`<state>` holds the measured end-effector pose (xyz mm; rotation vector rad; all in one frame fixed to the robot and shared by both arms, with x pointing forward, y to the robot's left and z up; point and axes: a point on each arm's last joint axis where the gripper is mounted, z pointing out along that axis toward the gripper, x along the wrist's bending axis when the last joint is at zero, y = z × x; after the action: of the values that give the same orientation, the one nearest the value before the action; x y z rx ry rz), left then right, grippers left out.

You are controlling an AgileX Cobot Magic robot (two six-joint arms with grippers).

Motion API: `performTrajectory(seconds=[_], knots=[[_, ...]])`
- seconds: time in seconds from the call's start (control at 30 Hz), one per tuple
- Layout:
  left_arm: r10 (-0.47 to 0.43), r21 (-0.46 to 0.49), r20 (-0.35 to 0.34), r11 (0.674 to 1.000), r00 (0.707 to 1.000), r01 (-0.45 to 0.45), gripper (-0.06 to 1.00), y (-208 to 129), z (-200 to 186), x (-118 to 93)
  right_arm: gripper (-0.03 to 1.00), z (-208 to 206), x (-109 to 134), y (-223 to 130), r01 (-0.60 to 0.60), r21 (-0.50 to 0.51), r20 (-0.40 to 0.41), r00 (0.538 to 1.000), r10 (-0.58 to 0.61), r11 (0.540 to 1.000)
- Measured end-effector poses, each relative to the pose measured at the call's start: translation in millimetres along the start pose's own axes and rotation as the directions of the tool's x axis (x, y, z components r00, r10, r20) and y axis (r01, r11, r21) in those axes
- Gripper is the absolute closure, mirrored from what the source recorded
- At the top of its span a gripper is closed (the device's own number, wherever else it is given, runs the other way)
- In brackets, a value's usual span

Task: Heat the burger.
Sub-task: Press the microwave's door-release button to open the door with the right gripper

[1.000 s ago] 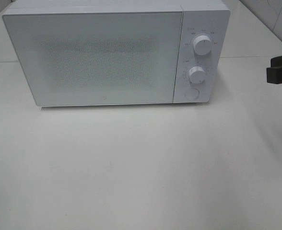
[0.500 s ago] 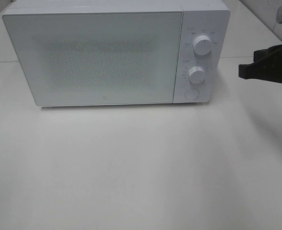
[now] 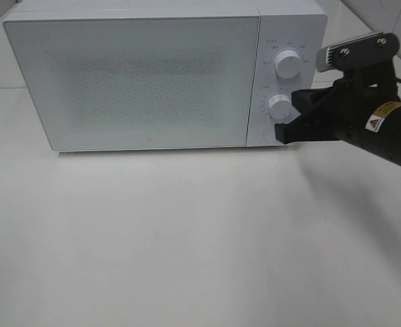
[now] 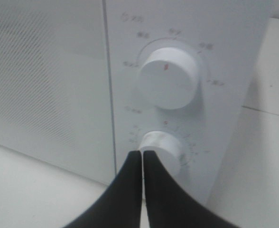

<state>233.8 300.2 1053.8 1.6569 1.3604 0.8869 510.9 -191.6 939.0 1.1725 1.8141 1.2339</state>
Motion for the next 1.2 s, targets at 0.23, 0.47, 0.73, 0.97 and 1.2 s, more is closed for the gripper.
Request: performTrajectory(seconds=[0.23, 0.47, 0.73, 0.97, 1.2], knots=[[0.0, 0.0, 0.0, 1.0, 1.0, 0.0, 0.94, 0.0, 0.0, 0.0, 0.95, 9.5, 11.6, -18.3, 0.016, 0.066, -0.04, 0.999, -0.014, 0.998], [0.0, 0.0, 0.0, 1.0, 1.0, 0.0, 0.94, 0.0, 0.0, 0.0, 0.93, 16.4, 12.1, -27.8, -0.044, 0.067, -0.036, 0.998, 0.047, 0.997], [0.0, 0.0, 0.0, 1.0, 1.0, 0.0, 0.94, 0.0, 0.0, 0.0, 0.93, 24.7, 12.6, -37.3, -0.366, 0.039, -0.029, 0.93, 0.367, 0.93], [0.0, 0.0, 0.0, 1.0, 1.0, 0.0, 0.94, 0.0, 0.0, 0.0, 0.92, 25.7, 12.7, -36.7, -0.594, 0.022, -0.035, 0.804, 0.594, 0.804], [0.0, 0.0, 0.0, 1.0, 1.0, 0.0, 0.94, 0.0, 0.0, 0.0, 0.92, 25.7, 12.7, -35.3, -0.842, 0.025, -0.037, 0.538, 0.842, 0.539]])
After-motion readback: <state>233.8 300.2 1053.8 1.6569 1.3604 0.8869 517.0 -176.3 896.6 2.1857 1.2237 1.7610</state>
